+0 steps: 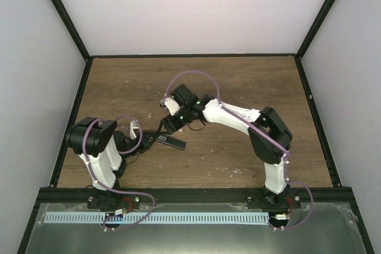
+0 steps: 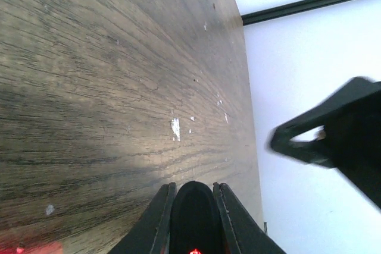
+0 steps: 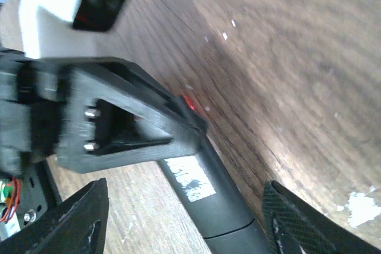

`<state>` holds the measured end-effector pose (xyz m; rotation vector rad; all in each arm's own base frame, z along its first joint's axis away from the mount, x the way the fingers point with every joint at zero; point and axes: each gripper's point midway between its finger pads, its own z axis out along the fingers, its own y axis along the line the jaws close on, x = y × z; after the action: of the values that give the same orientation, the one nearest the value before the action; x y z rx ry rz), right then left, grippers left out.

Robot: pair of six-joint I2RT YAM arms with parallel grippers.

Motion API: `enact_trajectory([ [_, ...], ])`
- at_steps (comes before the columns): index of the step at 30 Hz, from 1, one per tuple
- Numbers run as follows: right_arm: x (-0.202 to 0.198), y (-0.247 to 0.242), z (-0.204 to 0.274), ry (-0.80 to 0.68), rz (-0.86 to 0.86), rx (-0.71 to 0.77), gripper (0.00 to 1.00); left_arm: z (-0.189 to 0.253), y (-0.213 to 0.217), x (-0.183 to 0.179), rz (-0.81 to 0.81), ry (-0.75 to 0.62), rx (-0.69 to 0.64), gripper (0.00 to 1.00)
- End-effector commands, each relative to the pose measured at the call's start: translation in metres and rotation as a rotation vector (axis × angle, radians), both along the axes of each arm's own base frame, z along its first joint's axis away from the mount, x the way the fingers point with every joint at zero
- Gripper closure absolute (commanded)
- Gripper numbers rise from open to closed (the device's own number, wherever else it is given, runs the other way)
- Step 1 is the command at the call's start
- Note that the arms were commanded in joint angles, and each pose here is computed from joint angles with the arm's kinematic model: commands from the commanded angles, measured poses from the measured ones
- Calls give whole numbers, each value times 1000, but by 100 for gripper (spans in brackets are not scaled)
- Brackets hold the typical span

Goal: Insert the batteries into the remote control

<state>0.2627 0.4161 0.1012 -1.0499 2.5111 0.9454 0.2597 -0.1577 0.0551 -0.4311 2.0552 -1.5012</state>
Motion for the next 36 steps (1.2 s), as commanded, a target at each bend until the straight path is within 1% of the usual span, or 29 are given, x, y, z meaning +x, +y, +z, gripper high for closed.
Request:
enact_trajectory([
  [1,10,-3,55,-151,15,93,35,22,-4,2,-27,-112,-10,100],
  [5,14,-28,79,-222,-2,108,31,36,-7,4,-46,-147,-39,100],
  [8,11,-52,85,-243,-6,117,28,50,-12,4,-81,-176,-68,100],
  [10,4,-66,88,-262,22,136,28,61,-17,3,-122,-201,-95,100],
  [14,-9,-84,85,-302,94,161,22,88,-28,-1,-229,-251,-149,100],
  [16,-12,-89,90,-283,118,207,20,103,-33,-3,-275,-282,-171,100],
  [20,-13,-95,106,-268,142,280,19,128,-39,-10,-361,-320,-203,100],
  [24,-16,-90,116,-219,177,324,20,141,-42,-20,-422,-331,-220,100],
  [27,-21,-85,118,-160,222,347,22,146,-43,-26,-455,-337,-224,100],
  [33,-35,-80,109,-7,288,342,30,151,-44,-34,-501,-350,-220,100],
  [36,-41,-79,101,24,297,311,31,151,-45,-34,-503,-355,-218,100],
])
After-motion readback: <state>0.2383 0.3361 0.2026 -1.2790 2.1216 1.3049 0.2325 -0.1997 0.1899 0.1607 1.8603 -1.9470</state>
